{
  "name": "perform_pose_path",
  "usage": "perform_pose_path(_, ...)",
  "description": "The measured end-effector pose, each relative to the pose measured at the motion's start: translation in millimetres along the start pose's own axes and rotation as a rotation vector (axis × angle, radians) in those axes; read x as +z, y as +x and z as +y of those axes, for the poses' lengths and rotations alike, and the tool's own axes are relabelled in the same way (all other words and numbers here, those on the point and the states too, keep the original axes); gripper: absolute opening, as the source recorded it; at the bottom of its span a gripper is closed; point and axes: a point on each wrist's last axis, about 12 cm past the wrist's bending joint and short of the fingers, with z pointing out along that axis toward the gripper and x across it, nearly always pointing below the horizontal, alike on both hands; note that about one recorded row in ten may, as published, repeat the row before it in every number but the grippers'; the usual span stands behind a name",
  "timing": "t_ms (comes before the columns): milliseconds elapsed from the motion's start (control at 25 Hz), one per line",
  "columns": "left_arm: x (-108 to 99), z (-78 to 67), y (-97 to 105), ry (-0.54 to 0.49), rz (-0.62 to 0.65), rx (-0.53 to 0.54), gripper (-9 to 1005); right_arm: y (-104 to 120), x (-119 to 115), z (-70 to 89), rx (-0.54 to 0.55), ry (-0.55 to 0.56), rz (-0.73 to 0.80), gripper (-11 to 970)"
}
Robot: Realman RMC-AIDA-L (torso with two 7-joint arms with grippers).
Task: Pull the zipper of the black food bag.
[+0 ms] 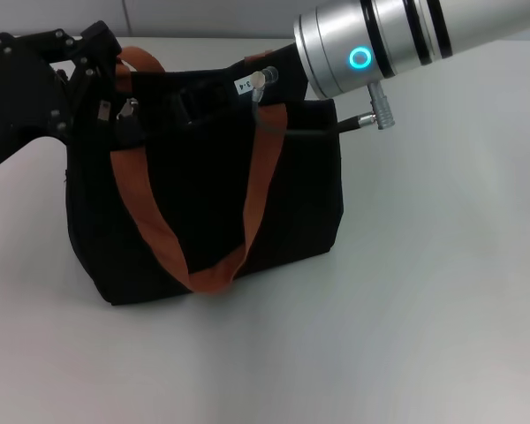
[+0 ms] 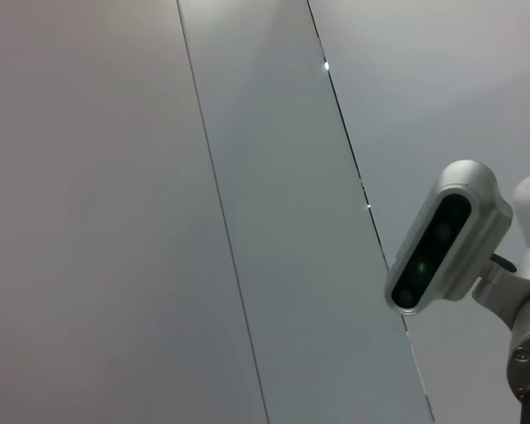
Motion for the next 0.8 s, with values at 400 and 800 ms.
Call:
perform_pose_path(400, -0.3, -0.3, -0.7, 0.004, -0.005, 0.000, 85, -2.2, -1.8, -4.6, 0.001, 0.028, -0.020, 254)
perform_pose_path(800, -3.6, -0.3, -1.1, -0.009, -0.007, 0.001, 86, 0.3, -5.8, -5.0, 0.020, 0.012, -0.017, 253)
